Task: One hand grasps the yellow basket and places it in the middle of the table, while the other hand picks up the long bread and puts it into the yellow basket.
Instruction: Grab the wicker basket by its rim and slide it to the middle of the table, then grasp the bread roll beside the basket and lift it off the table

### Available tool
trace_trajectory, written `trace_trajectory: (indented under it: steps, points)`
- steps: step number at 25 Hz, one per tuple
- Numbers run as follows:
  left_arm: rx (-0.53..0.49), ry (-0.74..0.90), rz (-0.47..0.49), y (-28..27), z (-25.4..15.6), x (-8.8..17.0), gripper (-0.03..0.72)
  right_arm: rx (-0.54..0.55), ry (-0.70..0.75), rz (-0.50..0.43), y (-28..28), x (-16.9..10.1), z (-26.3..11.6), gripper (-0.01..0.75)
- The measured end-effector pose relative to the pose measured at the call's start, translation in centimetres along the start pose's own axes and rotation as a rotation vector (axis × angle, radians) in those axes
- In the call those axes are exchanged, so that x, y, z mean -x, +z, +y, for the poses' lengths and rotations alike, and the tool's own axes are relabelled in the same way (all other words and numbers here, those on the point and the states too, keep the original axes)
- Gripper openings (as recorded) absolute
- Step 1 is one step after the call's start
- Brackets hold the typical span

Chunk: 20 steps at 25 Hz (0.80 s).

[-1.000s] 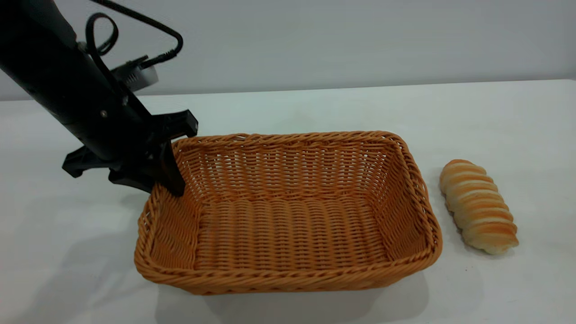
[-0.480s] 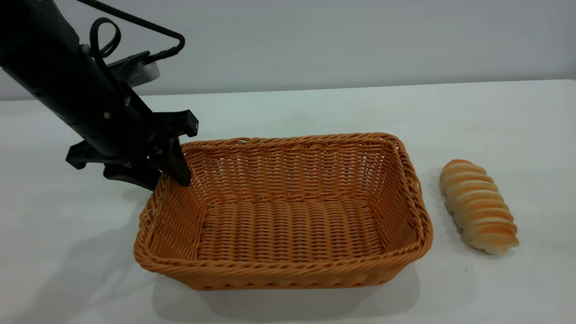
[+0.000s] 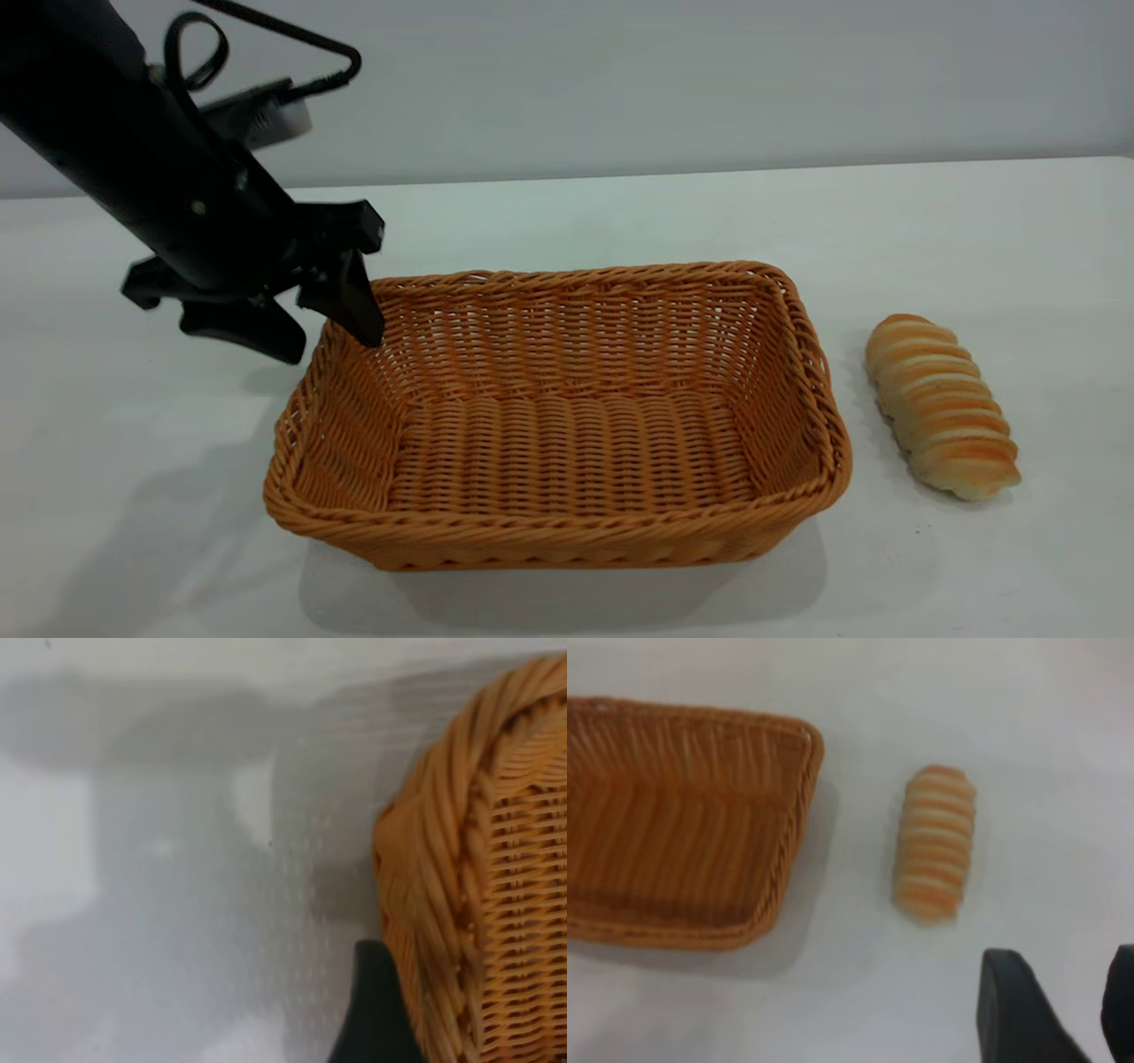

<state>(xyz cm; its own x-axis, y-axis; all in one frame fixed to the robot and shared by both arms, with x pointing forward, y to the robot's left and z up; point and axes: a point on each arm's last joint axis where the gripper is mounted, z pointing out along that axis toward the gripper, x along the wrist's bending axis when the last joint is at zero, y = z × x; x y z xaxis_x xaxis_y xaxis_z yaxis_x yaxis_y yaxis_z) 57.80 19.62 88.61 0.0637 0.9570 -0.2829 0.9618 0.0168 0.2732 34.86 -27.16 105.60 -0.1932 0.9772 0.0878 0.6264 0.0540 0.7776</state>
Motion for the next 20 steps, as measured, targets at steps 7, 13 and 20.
trace_trajectory:
  steps: [7,13,20]
  points:
    - [0.067,0.080,0.013,-2.5,0.7,0.5,0.557,-0.203,-0.031,-0.001,5.2,0.2,0.1,0.358]
    - [0.115,0.098,0.008,-4.0,1.1,0.9,0.557,-0.333,-0.013,-0.001,9.7,0.3,1.2,0.528]
    - [0.130,0.105,0.005,-4.7,1.2,1.1,0.557,-0.433,0.010,-0.004,15.1,0.3,3.2,0.604]
